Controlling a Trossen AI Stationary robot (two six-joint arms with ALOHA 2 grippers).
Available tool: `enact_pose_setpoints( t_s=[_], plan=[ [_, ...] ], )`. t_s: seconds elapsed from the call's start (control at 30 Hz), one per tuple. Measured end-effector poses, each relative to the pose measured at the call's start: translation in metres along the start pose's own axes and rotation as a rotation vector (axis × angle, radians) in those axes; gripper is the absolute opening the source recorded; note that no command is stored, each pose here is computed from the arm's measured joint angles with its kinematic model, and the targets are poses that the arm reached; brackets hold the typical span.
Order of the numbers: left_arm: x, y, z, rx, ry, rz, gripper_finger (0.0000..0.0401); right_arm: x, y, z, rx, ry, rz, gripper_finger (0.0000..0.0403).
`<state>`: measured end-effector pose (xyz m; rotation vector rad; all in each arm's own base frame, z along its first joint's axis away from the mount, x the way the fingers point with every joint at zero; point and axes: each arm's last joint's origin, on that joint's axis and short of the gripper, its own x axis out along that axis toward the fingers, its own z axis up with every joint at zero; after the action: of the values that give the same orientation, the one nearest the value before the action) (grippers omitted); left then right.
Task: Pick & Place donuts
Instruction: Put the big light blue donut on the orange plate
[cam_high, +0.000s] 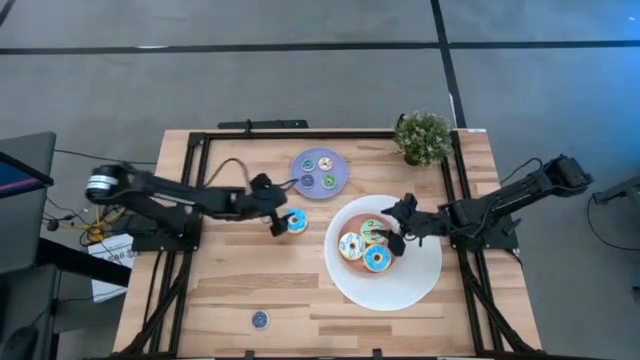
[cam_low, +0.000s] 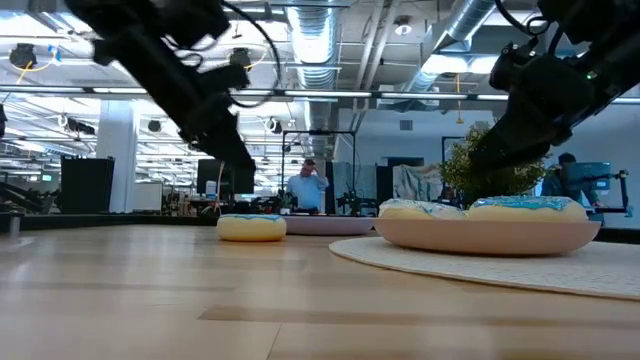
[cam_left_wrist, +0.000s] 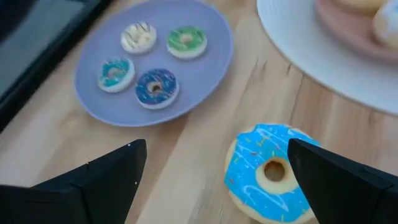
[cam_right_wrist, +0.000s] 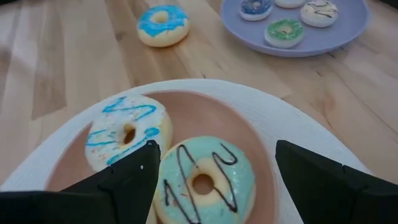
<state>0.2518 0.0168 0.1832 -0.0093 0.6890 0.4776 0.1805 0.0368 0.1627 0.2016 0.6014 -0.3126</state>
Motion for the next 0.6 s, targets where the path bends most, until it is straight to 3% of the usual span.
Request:
enact_pose_setpoints(
  t_s=[0.17,0.3,0.6],
  plan=[
    [0.031,-0.009,0.010,0.060,0.198,-0.056,0.0383,-0.002,0.005,-0.002,0.003,0.001,0.028,0.0309],
    [0.052,-0.010,0.013,0.089,0.343,-0.032,0.0372,-0.005,0.010,-0.004,-0.001,0.003,0.053,0.0309],
    [0.074,-0.008,0.011,0.057,0.437,-0.108,0.0319,-0.006,0.012,-0.005,0.017,0.003,0.063,0.0309]
  ],
)
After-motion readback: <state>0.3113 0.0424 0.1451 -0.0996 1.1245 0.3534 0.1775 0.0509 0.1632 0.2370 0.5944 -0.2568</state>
